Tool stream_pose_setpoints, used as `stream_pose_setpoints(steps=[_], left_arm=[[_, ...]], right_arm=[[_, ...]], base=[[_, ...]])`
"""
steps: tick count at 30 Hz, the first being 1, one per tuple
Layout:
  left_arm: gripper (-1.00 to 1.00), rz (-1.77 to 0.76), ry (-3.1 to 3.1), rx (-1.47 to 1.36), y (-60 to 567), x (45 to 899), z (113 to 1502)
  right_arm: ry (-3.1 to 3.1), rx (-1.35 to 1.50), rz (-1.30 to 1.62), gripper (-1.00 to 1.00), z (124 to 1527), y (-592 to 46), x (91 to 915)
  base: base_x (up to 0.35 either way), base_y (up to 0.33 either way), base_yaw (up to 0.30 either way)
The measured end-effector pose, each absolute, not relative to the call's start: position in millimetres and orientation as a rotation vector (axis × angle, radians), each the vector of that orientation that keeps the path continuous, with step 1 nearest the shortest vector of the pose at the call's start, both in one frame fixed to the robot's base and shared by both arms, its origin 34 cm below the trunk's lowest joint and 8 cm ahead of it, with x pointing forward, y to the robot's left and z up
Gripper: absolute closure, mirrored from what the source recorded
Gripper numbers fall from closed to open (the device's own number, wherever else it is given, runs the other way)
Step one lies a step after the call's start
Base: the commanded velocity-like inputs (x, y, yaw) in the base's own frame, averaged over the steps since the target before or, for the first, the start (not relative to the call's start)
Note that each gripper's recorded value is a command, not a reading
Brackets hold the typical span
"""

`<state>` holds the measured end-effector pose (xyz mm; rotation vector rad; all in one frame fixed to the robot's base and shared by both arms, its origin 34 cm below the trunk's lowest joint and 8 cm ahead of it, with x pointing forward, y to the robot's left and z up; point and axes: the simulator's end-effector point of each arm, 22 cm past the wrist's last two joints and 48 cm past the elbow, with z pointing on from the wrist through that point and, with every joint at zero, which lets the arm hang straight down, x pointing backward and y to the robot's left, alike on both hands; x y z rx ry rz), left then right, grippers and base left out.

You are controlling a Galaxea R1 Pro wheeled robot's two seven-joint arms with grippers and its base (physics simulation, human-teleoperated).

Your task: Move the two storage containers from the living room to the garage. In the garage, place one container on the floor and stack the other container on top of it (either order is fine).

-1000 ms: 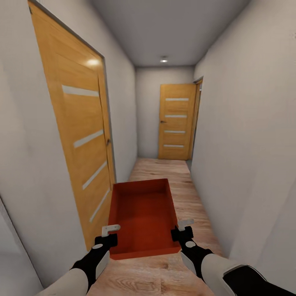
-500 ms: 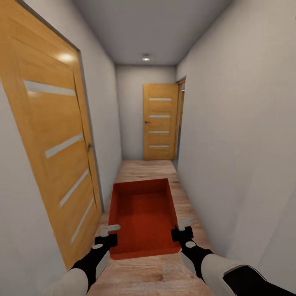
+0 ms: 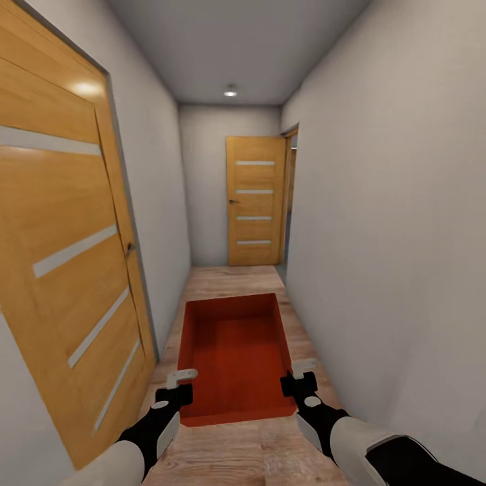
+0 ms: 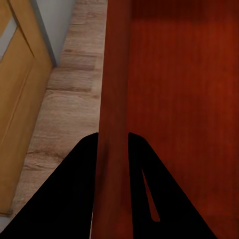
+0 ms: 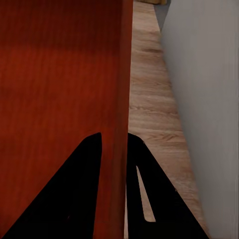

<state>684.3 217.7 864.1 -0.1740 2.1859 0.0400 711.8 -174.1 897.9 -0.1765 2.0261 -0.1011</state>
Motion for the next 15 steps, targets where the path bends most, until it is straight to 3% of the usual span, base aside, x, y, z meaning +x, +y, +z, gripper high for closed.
stream_pose_setpoints(steps=[15], left_arm=[[1.0, 0.039, 2.186, -0.176, 218.0, 684.3, 864.0]], right_arm=[[2.026, -0.179, -0.102, 1.0, 898.5, -173.8, 712.4]], base=[[0.322, 0.0, 0.0]])
